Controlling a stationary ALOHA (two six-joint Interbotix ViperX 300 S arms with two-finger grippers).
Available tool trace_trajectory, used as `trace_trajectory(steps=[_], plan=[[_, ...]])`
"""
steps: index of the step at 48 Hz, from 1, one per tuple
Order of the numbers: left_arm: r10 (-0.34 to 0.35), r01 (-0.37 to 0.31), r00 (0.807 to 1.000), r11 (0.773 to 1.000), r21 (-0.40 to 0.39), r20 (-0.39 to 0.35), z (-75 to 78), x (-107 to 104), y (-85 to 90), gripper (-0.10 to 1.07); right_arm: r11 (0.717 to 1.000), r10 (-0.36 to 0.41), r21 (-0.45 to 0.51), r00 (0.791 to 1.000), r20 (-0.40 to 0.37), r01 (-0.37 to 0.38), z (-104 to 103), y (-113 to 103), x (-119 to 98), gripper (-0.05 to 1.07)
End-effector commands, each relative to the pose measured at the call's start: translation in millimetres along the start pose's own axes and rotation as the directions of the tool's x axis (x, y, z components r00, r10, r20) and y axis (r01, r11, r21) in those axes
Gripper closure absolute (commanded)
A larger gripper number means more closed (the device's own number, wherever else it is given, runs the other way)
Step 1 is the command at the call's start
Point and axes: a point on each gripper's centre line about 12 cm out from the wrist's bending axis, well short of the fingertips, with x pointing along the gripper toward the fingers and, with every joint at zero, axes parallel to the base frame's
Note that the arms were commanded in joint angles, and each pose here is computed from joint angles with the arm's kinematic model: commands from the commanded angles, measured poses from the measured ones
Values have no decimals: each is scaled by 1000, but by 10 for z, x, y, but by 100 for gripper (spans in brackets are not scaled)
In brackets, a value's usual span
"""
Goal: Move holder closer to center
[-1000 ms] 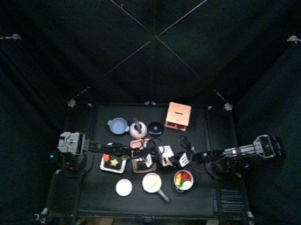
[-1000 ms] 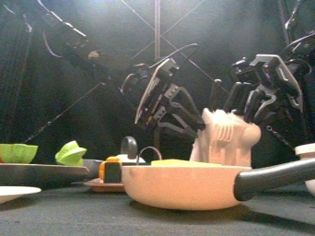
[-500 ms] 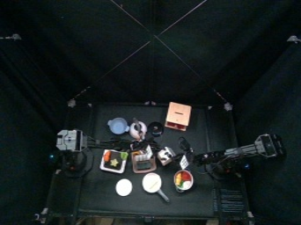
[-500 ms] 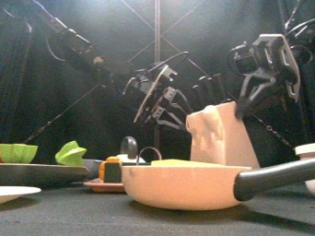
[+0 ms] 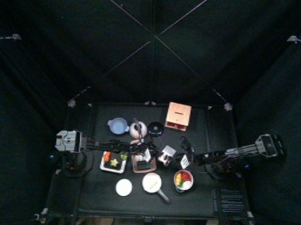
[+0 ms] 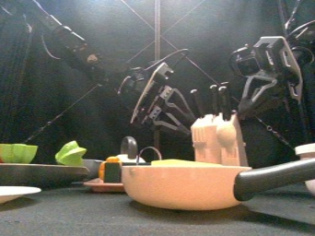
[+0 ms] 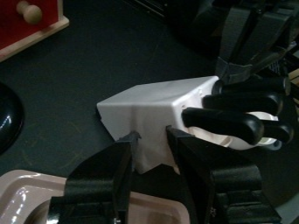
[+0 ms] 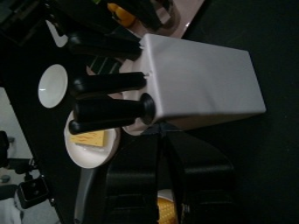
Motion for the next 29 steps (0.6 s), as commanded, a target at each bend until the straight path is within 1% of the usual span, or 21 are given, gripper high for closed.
trace_trajectory(steps=[1,11,17,24,29], plan=[[-15,16,999,1000,-7,48,163,-83,-54,23,1000,17,4,1000,7,-17,11,27,-40,61],[-8,8,999,1000,-10,42,137,-152,-15,23,1000,28,8,1000,7,-28,-1,27,-73,61],[-7,8,999,1000,-11,54,164,-204,-1,23,1000,27,7,1000,16,-27,14,27,-96,61],[-4,5,998,1000,-10,68,201,-219,22,23,1000,2,8,999,40,-2,59,-10,-125,61],[-4,5,997,1000,-12,80,243,-237,28,23,999,-37,14,998,60,36,79,-76,-160,61]])
